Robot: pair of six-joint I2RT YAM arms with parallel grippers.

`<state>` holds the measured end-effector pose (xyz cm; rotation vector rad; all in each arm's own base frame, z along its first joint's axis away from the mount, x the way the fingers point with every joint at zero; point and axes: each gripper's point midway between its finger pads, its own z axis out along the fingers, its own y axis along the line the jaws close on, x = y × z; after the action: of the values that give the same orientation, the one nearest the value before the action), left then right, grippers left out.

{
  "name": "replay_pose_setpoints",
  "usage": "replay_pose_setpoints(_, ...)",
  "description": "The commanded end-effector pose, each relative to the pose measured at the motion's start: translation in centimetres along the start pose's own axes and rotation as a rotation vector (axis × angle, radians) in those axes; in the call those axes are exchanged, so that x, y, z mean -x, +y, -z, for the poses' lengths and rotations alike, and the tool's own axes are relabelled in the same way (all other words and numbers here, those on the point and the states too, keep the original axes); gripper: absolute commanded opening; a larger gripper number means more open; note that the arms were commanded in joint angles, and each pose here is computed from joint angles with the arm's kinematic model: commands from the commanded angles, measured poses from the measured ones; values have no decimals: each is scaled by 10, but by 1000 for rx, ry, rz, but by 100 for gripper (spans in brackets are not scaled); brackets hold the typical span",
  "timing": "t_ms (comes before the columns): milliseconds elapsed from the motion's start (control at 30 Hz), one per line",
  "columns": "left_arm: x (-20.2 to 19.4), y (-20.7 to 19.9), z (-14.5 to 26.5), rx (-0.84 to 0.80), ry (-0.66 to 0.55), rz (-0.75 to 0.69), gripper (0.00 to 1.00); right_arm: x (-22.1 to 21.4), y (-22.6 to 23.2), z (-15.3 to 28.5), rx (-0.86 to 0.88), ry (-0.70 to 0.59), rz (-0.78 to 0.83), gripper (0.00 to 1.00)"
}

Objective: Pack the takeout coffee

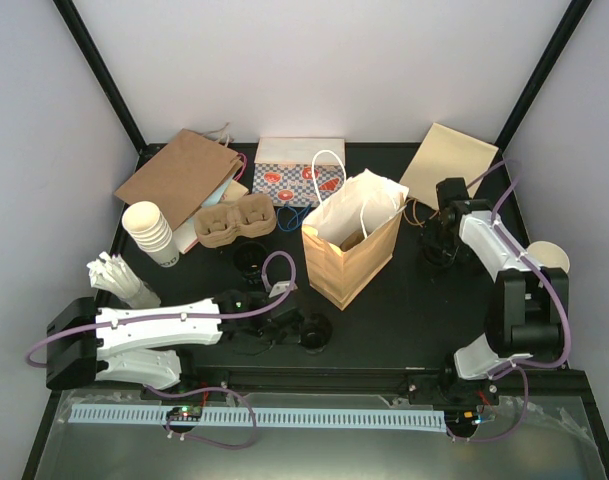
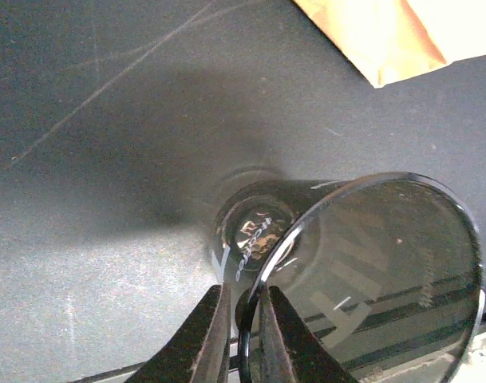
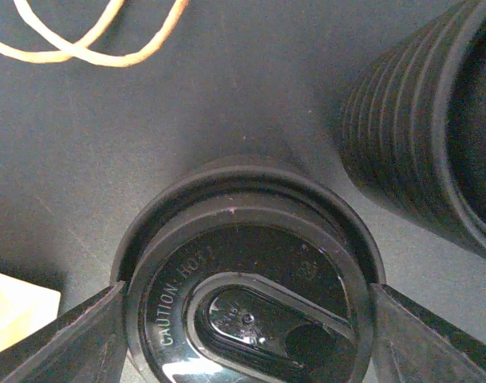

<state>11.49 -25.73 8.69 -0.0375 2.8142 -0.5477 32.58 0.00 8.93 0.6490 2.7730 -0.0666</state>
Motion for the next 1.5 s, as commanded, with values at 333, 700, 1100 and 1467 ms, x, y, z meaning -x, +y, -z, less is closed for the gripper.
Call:
replay_pose_setpoints(333, 16, -16, 29, -29, -61, -19, 41, -8, 2, 10, 42, -4, 12, 81)
replay_pose_setpoints(700, 25, -13, 50, -20, -99, -15, 45, 9, 2, 26, 10, -120, 1, 81)
replay_pose_setpoints(1100, 27, -9, 61, -36, -113, -3, 45, 12, 12, 29, -12, -148, 17, 83)
replay_pose_setpoints(1467, 31, -7, 67, -49, -136, 0, 45, -1, 4, 22, -32, -37, 18, 82)
